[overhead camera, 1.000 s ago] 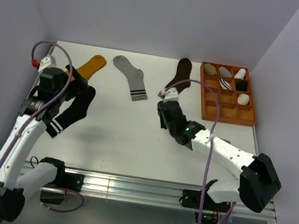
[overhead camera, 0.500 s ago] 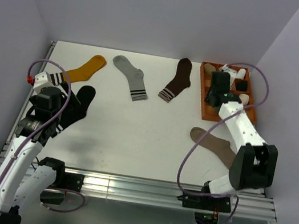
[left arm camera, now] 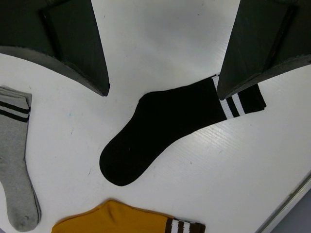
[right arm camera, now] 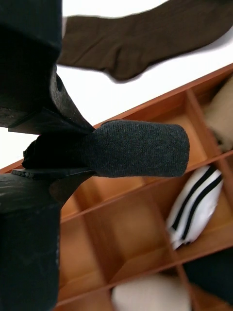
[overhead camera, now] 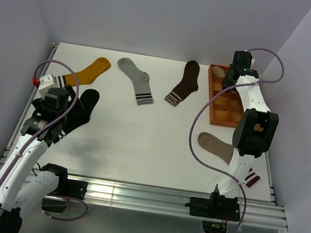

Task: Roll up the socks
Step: Place the sock in the storage box.

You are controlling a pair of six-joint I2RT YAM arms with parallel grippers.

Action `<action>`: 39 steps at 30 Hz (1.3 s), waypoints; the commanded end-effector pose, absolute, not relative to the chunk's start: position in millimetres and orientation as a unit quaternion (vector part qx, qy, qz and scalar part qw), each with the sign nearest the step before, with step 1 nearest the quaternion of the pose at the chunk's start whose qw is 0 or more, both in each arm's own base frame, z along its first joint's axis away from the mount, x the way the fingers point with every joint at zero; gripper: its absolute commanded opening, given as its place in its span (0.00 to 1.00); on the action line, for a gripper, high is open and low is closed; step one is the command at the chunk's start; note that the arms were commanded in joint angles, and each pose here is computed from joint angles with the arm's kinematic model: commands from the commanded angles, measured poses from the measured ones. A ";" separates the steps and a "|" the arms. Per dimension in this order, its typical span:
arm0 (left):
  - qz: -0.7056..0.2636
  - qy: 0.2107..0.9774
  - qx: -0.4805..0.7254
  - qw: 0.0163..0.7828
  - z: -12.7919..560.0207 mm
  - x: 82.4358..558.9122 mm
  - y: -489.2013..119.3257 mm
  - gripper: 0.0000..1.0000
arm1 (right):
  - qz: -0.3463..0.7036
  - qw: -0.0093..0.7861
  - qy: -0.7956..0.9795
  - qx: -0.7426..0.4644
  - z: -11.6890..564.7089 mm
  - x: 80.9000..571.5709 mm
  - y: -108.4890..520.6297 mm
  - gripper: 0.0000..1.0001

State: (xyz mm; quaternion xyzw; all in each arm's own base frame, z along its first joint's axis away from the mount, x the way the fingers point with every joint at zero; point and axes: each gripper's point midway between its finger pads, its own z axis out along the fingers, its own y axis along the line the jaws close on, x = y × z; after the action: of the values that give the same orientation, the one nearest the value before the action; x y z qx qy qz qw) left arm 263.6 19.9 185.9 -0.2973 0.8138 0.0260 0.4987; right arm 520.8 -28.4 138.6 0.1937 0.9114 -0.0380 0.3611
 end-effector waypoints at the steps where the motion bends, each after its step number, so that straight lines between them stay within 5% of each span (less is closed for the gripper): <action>1: 0.036 0.807 -0.298 0.508 192.3 267.5 23.5 0.98 | -0.007 0.366 0.909 0.201 152.2 539.1 -24.7 0.00; 20: 0.051 0.814 -0.295 0.497 183.8 268.2 22.3 0.98 | 0.053 0.354 0.903 0.237 115.8 571.9 -22.8 0.00; 39: 0.047 0.811 -0.290 0.506 188.0 266.5 18.5 0.98 | -0.059 0.353 0.870 0.339 124.0 486.4 -104.5 0.00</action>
State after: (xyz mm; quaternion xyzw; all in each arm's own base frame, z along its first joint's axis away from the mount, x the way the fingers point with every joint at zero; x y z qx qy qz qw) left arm 265.9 15.7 178.0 -0.2856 0.8226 0.0450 0.4897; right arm 488.6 -91.6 112.6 0.3178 0.8852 -0.0366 0.3376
